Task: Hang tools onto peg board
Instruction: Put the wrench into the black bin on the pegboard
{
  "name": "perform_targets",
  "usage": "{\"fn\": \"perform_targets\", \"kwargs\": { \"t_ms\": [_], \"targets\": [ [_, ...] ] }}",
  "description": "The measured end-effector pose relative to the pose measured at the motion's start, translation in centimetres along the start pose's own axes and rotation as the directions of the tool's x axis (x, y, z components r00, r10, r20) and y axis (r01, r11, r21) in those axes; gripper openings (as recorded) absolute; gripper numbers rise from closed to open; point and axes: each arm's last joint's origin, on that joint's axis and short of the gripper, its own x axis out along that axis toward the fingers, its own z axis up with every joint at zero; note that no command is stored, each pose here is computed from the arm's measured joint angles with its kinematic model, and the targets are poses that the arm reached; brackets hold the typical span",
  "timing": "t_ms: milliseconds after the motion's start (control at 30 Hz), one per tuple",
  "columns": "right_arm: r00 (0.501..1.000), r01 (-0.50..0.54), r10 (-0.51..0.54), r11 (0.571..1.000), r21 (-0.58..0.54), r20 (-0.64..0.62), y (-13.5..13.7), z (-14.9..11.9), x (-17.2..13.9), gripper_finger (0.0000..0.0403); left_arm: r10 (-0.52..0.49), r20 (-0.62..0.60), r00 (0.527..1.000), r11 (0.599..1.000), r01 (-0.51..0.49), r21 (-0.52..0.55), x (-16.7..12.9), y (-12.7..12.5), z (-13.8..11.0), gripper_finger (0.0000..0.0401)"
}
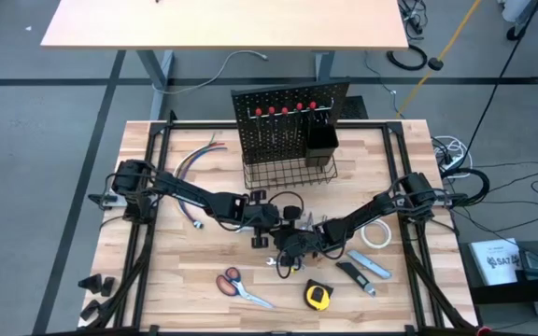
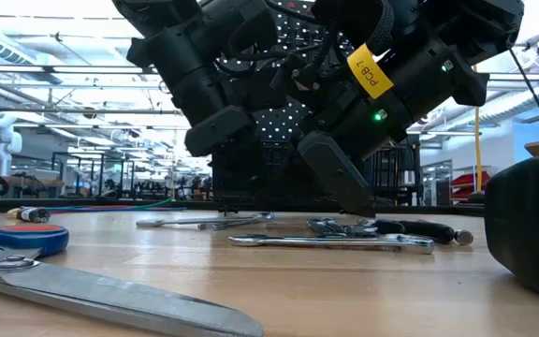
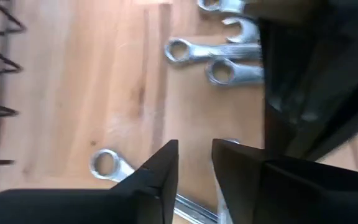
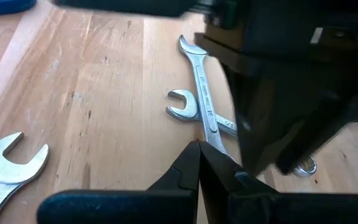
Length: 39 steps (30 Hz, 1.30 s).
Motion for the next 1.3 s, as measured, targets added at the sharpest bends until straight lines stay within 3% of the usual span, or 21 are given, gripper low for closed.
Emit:
{"fn": "perform_targets", "kwargs": {
  "t_ms": [200,533,700,867,933,1033,1167,1300],
  "targets": [
    [1.0,0.0,0.0,1.0,-0.005,0.0,0.0,0.0,0.0,0.0,0.018,0.012,1.0,1.0,-0.018,-0.001,-1.5,0.3,0.4,0.0144],
    [0.999,-0.017,0.02,0.994,-0.11,0.025,0.1,0.6,-0.6,0.0013,0.121,0.03,0.992,0.991,-0.122,0.05,-6.9,-0.7,0.3,0.0148],
    [0.989,-0.131,0.137,0.986,-0.106,0.051,0.2,1.4,-1.2,0.0056,0.131,0.113,0.985,0.988,-0.14,0.072,-10.0,-1.6,-1.0,0.0148],
    [0.988,-0.137,0.142,0.988,-0.076,0.059,0.0,2.4,-1.3,0.0114,0.102,0.288,0.952,0.993,-0.116,0.033,-13.3,-1.4,-2.3,0.0148],
    [0.989,-0.135,0.135,0.991,-0.003,0.057,-0.3,3.6,-1.1,0.0137,0.072,0.35,0.934,0.995,-0.093,0.042,-14.3,-1.3,-2.8,0.0148],
    [0.989,-0.148,0.149,0.984,0.096,-0.011,-1.3,5.5,-0.8,0.017,-0.012,0.407,0.913,0.995,-0.031,0.098,-15.8,-0.9,-3.3,0.0148],
    [0.964,-0.231,0.242,0.967,0.108,-0.107,-2.7,8.0,-0.6,0.0207,-0.044,0.48,0.876,0.99,-0.025,0.138,-17.9,-0.2,-3.3,0.0148],
    [0.956,-0.222,0.233,0.972,0.079,-0.177,-3.8,8.7,-0.6,0.0231,-0.032,0.569,0.822,0.993,-0.037,0.109,-19.3,0.5,-2.7,0.0148]
  ]
}}
